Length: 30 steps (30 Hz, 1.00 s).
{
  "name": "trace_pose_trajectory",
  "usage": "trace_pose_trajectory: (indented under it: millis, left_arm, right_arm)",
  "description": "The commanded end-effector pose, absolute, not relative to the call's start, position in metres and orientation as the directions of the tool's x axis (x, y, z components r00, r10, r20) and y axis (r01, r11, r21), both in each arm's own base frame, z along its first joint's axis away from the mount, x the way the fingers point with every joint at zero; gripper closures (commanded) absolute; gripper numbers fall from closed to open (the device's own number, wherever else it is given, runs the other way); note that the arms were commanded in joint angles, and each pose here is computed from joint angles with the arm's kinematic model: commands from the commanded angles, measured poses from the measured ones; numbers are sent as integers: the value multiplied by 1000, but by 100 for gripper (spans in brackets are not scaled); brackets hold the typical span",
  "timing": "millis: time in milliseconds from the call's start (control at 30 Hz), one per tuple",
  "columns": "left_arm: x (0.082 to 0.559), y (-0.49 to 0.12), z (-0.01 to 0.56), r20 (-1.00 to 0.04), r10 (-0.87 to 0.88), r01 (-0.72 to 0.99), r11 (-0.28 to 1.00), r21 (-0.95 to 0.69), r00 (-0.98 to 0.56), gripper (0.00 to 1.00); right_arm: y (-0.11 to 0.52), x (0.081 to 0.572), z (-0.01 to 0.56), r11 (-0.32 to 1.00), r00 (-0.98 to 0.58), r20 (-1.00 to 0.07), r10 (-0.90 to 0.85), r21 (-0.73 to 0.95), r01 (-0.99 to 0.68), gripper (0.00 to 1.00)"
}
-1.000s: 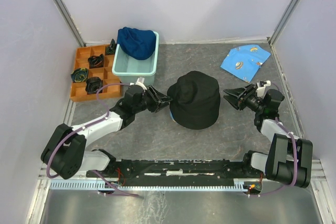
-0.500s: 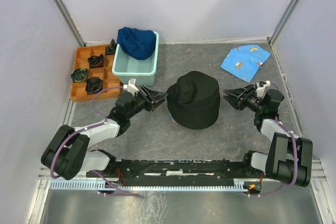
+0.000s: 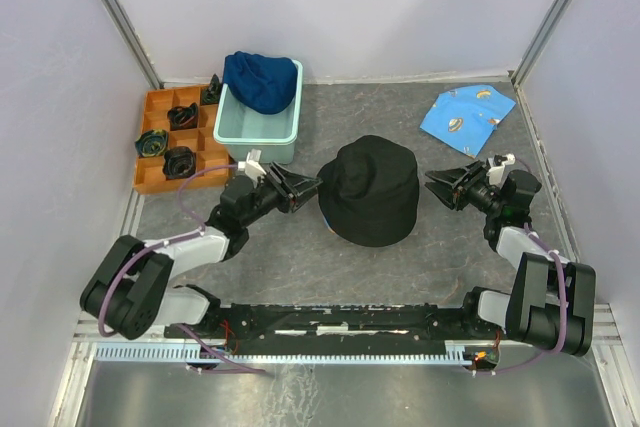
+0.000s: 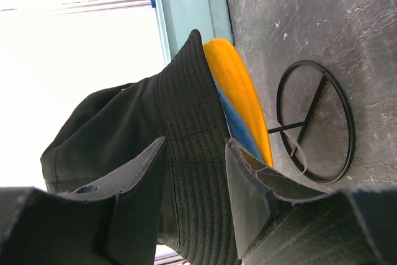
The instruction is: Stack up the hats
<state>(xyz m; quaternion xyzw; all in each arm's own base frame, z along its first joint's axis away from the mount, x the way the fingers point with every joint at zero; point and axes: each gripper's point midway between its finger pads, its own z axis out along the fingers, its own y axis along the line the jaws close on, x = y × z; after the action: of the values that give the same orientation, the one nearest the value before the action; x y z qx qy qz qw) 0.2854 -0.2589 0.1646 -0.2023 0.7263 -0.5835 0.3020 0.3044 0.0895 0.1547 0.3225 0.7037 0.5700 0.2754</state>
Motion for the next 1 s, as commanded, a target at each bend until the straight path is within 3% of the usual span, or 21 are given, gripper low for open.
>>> trace_pose_trajectory:
  millis: [0, 433, 967]
  left_arm:
    - [289, -246, 180, -284, -661, 107, 295, -949, -694, 40]
    - [292, -253, 160, -232, -633, 60, 281, -958, -738, 39]
    - [291, -270, 177, -162, -622, 86, 150, -985, -766, 39]
  right_arm:
    - [89, 306, 167, 163, -648, -75, 758, 984, 77, 50]
    - [88, 309, 169, 160, -645, -74, 760, 984, 75, 50]
    - [88, 311, 167, 165, -646, -76, 759, 983, 79, 50]
